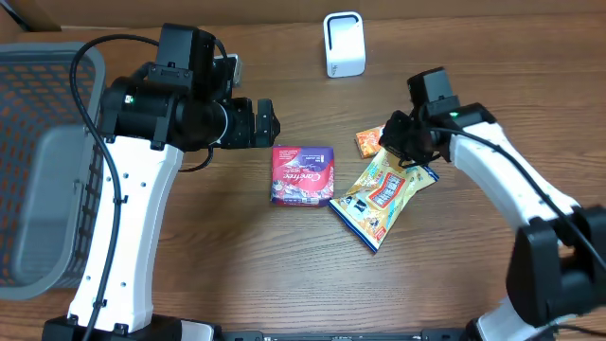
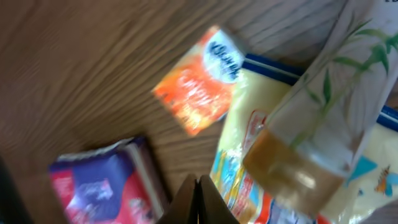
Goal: Scan the item barcode
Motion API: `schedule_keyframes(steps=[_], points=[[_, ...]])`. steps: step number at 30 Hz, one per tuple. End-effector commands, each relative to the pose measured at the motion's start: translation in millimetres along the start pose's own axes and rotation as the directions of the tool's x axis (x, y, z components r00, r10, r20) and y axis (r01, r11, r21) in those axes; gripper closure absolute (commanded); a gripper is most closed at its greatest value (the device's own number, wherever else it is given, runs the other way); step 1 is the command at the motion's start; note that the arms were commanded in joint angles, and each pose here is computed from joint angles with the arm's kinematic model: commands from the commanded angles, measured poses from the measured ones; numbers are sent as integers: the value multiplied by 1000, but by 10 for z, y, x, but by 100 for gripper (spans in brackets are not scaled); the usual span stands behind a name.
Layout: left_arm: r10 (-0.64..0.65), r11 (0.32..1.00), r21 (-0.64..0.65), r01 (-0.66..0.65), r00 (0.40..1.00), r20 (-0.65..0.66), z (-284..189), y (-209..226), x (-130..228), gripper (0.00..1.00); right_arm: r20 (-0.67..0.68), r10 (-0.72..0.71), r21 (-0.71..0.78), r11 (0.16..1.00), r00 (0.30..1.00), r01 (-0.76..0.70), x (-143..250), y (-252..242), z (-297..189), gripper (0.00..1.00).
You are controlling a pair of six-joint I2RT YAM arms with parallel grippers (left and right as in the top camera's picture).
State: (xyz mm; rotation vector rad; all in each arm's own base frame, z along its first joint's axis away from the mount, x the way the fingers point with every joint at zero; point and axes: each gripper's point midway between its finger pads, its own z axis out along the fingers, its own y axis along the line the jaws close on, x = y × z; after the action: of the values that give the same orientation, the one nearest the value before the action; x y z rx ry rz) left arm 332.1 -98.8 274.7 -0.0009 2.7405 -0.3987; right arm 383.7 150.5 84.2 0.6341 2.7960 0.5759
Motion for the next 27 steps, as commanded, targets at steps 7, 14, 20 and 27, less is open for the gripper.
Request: schedule_keyframes(steps=[7, 14, 20, 27], points=[[-7, 1000, -7, 7, 1000, -8, 38, 10, -1, 0, 129, 22, 232, 971, 991, -52, -188, -444, 67, 96], [-7, 1000, -6, 7, 1000, -7, 38, 10, -2, 0, 160, -25, 352, 936, 987, -34, -251, -635, -67, 96], [-6, 1000, -6, 6, 1000, -7, 38, 10, -2, 0, 171, -36, 417, 908, 985, -39, -280, -714, -199, 95], [-6, 1000, -6, 6, 1000, -7, 38, 9, -2, 0, 150, -38, 474, 880, 988, -38, -224, -828, -270, 86]])
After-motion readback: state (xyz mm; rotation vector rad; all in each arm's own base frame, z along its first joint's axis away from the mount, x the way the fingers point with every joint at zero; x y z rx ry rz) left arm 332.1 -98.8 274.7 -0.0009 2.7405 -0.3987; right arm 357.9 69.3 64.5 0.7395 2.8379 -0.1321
